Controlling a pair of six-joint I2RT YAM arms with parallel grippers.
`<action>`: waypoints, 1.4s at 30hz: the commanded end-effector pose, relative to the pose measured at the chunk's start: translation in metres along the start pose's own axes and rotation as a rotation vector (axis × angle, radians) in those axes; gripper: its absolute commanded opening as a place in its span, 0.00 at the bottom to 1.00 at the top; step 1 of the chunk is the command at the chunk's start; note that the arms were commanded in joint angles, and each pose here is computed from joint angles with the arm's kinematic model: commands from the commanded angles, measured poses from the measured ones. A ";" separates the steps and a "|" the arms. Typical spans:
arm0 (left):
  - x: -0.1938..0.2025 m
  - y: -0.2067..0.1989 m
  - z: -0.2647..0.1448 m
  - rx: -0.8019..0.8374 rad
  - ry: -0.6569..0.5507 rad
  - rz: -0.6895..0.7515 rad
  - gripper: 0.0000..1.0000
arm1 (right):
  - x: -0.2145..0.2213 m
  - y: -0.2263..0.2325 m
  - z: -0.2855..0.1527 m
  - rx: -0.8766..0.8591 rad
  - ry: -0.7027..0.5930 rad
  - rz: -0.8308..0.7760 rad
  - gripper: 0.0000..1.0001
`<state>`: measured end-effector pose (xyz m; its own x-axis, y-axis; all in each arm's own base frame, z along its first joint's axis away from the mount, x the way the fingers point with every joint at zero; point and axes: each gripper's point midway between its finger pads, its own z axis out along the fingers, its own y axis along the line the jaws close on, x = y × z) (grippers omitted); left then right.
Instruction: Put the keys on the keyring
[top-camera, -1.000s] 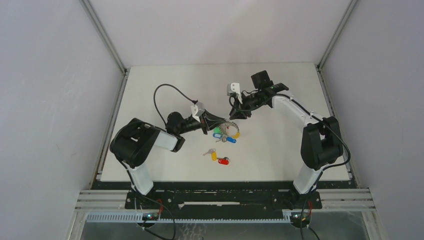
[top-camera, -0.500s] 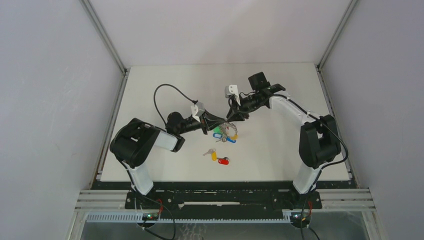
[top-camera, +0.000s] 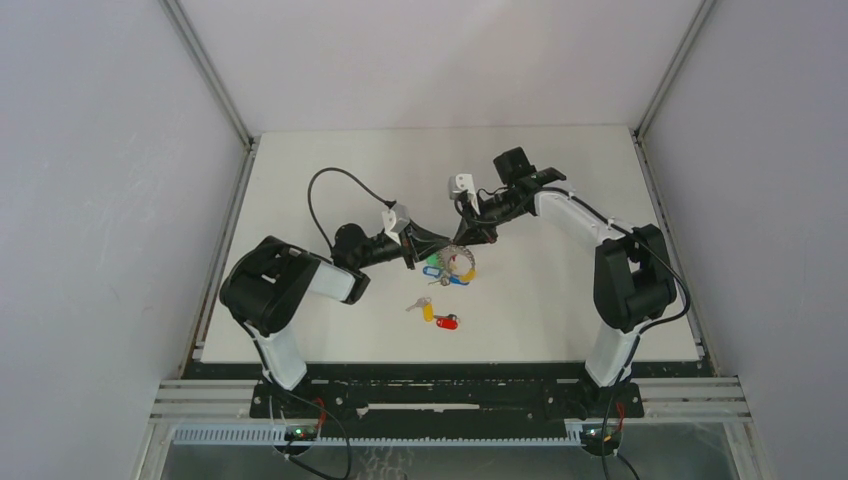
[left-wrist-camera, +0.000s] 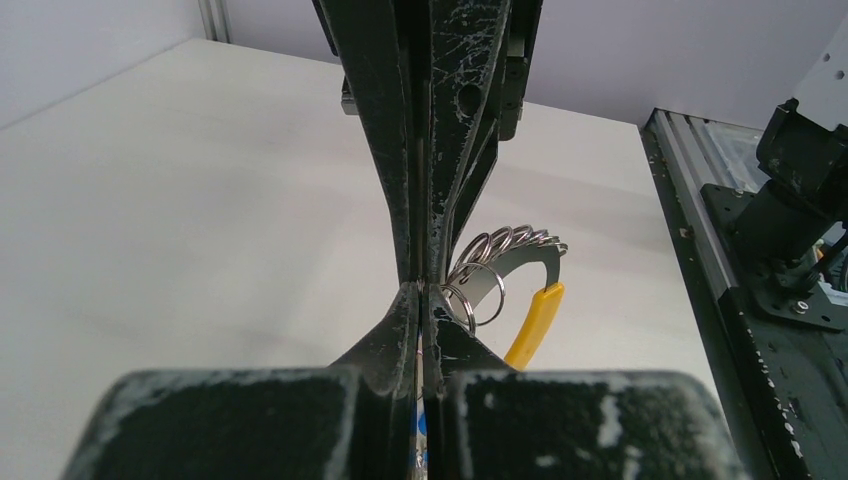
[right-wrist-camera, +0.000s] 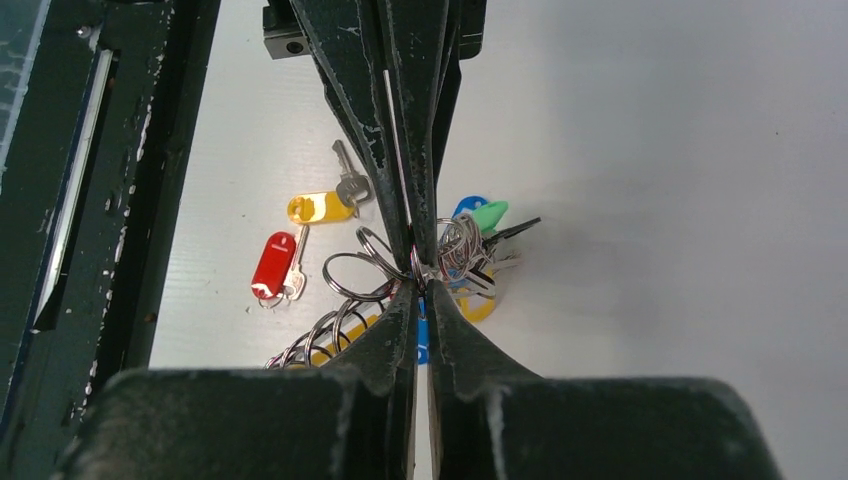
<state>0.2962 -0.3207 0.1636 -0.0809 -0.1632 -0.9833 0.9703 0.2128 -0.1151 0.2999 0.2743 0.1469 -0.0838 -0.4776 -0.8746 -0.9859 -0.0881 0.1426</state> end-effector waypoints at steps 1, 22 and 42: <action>-0.025 -0.008 0.005 0.036 -0.070 0.089 0.01 | -0.019 0.001 -0.006 0.002 0.011 -0.067 0.00; -0.001 -0.001 -0.002 0.028 -0.024 0.069 0.26 | -0.015 0.004 -0.009 0.160 0.526 -0.110 0.00; -0.001 -0.010 0.003 0.105 -0.012 0.044 0.14 | -0.026 0.005 0.002 0.141 0.589 -0.166 0.00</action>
<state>0.2907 -0.3190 0.1495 -0.0868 -0.1384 -0.9866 0.9818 0.1561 -0.1083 0.2975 0.2657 0.1580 0.0643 -0.9000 -0.4311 -0.9979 -0.0563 -0.0312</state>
